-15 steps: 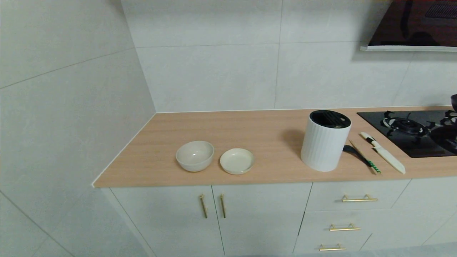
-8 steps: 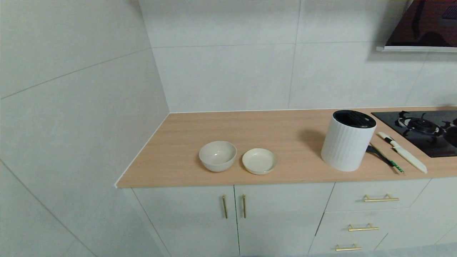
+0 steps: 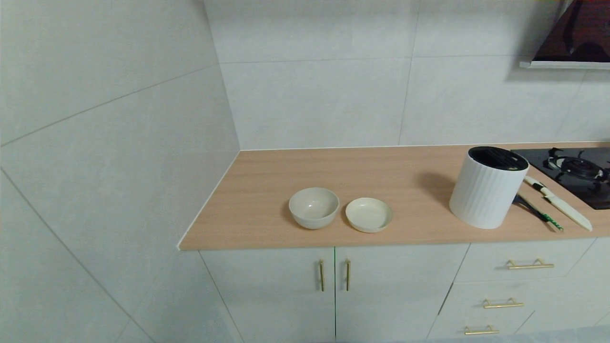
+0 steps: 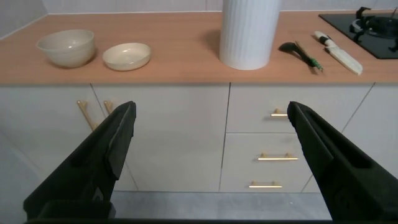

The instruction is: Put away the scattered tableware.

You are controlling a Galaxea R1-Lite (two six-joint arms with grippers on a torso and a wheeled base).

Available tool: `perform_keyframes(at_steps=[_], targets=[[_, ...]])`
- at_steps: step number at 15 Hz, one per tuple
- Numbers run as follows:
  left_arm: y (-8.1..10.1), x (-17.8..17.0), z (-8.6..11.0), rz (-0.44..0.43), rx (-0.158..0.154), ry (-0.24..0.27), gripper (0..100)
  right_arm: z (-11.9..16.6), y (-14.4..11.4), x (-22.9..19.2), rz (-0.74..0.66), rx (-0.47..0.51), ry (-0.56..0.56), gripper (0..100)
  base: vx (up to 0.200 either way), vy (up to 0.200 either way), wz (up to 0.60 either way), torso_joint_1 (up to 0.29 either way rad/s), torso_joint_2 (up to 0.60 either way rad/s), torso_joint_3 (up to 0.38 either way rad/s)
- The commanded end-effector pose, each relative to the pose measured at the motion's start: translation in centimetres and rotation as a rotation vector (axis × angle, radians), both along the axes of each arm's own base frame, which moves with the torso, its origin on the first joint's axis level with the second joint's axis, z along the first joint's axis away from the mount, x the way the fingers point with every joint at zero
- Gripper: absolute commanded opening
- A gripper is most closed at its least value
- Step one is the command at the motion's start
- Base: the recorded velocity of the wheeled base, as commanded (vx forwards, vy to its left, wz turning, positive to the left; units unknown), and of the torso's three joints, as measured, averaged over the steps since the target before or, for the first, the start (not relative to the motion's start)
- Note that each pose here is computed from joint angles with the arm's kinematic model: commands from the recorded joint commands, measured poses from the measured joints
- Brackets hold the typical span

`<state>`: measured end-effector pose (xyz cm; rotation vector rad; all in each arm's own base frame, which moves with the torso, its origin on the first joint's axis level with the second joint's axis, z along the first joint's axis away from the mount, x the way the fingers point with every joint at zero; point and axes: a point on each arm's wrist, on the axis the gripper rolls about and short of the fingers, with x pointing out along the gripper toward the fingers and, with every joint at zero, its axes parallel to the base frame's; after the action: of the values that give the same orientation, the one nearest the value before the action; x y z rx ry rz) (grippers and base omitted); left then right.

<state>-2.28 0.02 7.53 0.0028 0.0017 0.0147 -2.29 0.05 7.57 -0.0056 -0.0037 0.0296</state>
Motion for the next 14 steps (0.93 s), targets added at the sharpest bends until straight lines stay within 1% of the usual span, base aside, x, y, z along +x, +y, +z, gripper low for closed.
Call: perform_keyframes(at_steps=[1,10,14], targets=[[0.0,0.0,-0.01,0.001,0.0,0.001,100,0.01,0.0,0.01,0.0,-0.001,0.001,100,0.0,0.0,0.0,0.0,0.0,0.0],[0.0,0.0,0.0,0.001,0.0,0.0,100,0.01,0.0,0.01,0.0,-0.001,0.001,100,0.0,0.0,0.0,0.0,0.0,0.0],[0.0,0.0,0.0,0.001,0.0,0.0,100,0.01,0.0,0.01,-0.002,-0.001,0.001,100,0.0,0.0,0.0,-0.14,0.3,0.154]])
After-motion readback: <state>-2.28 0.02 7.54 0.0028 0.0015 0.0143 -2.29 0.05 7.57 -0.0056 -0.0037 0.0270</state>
